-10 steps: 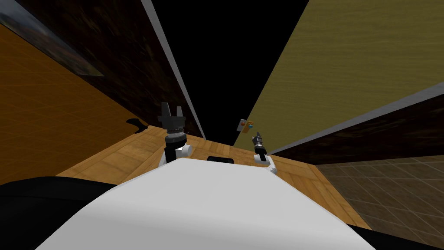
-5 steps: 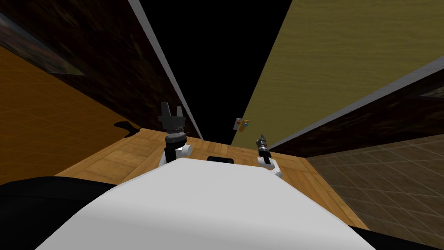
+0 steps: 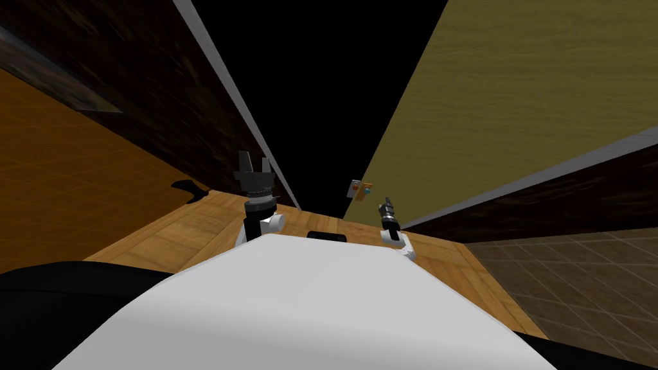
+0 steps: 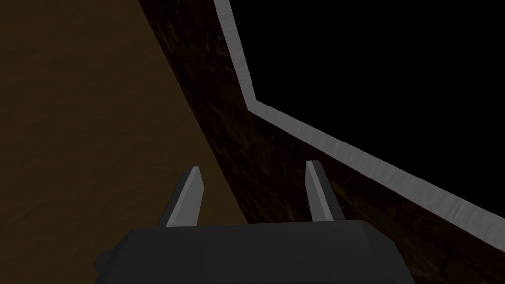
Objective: Pull the door open
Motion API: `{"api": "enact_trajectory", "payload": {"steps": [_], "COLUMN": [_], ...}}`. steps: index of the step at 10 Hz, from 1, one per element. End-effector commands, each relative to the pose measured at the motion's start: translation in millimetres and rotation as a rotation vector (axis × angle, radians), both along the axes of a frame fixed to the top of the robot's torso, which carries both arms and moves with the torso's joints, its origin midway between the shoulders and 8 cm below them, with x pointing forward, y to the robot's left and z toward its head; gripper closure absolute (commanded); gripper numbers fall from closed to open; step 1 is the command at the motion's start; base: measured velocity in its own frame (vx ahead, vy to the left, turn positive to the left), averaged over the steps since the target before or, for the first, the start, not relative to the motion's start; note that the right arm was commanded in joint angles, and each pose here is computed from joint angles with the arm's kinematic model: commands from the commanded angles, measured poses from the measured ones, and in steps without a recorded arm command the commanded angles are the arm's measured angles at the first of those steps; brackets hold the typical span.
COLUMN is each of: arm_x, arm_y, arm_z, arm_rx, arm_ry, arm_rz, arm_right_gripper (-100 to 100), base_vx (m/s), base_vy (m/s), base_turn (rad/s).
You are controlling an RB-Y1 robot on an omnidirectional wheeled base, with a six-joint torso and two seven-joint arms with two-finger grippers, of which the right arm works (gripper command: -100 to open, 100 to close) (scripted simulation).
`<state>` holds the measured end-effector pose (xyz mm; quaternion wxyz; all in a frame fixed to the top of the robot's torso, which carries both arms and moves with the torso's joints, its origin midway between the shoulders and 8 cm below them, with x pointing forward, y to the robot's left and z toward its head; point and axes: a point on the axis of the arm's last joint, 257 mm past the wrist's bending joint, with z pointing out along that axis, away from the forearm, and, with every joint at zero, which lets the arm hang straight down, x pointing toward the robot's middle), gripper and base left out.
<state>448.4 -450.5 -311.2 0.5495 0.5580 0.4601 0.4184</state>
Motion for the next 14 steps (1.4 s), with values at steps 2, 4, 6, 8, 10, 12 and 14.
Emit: {"api": "enact_trajectory", "payload": {"steps": [2, 4, 6, 8, 10, 12, 14], "arm_x": [14.9, 20.2, 20.2, 20.2, 20.2, 7.4, 6.0], "arm_y": [24.0, 33.4, 33.4, 33.4, 33.4, 16.2, 18.1], "arm_z": [8.2, 10.3, 10.3, 10.3, 10.3, 1.3, 4.2], "arm_rx": [0.01, 0.014, 0.014, 0.014, 0.014, 0.006, 0.007], "arm_ry": [-0.03, -0.038, -0.038, -0.038, -0.038, -0.012, -0.016], "arm_rz": [0.039, 0.05, 0.05, 0.05, 0.05, 0.025, 0.035], "arm_right_gripper": [-100, -100, 100, 100, 100, 100, -100], "base_vx": [0.202, 0.179, -0.03, -0.028, -0.006, -0.152, -0.183], "base_vy": [0.068, 0.083, -0.013, -0.009, 0.001, -0.075, -0.053], "base_turn": [0.119, 0.124, -0.018, 0.015, -0.003, -0.078, -0.055]}}
